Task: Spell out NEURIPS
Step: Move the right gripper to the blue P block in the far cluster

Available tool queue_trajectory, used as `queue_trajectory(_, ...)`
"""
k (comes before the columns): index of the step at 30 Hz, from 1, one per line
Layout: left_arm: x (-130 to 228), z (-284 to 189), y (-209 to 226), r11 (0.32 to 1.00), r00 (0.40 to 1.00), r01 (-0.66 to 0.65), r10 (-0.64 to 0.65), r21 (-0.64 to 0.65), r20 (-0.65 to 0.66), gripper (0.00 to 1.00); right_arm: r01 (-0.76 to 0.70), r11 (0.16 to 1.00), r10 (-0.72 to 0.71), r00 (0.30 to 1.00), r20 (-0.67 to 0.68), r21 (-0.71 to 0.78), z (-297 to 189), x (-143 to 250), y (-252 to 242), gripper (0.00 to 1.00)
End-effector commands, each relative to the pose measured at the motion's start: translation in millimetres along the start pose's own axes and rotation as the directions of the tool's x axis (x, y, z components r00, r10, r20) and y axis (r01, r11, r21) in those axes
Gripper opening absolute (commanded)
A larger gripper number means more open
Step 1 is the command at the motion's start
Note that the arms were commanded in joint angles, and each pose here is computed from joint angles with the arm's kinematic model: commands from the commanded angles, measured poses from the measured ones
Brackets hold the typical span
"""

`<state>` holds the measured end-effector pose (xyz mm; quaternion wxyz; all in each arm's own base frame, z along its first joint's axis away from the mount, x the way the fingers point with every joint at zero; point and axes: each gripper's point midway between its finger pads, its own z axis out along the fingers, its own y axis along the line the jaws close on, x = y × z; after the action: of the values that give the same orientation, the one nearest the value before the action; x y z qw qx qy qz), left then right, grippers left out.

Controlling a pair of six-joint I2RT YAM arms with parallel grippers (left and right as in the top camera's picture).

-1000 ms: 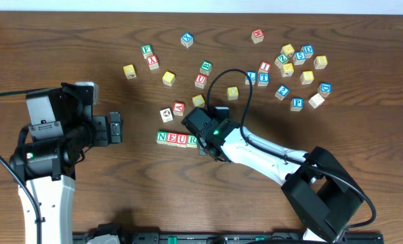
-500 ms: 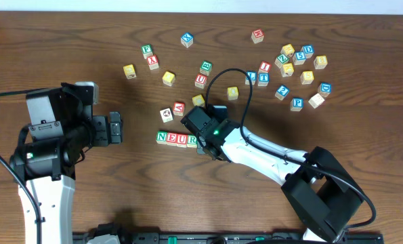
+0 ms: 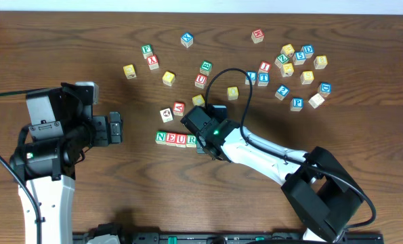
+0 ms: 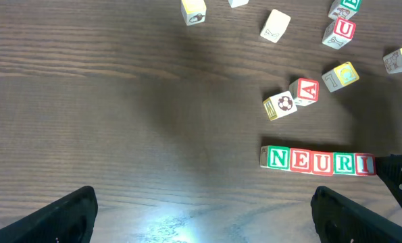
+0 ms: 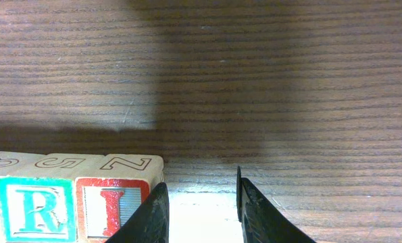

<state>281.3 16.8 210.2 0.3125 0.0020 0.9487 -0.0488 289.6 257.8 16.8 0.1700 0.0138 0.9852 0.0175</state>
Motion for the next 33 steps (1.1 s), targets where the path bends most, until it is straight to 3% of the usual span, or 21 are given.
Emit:
queue_trajectory(1,-4.8,-3.6,1.3,1.0,1.0,-0.016,0.017,-0.007,0.014,0.99,-0.001,0.999,0.0,0.999,0.032,0.052,1.3,-5.3,-10.1,0.29)
queue_trajectory(14,-4.8,-3.6,1.3,1.0,1.0,-0.016,0.017,-0.007,0.014,0.99,0.001,0.972,-0.005,1.0,0.015,0.234,-10.3,-16.6,-71.2,0.33)
queue_trajectory(21,-4.8,-3.6,1.3,1.0,1.0,-0.016,0.017,-0.007,0.014,0.99,0.032,0.982,-0.047,0.996,0.076,0.186,-42.4,-42.2,-78.8,0.4)
queue_trajectory(33,-4.8,-3.6,1.3,1.0,1.0,-0.017,0.017,-0.007,0.014,0.99,-0.053,0.994,0.029,0.97,0.241,0.093,-103.9,-85.5,-98.0,0.51)
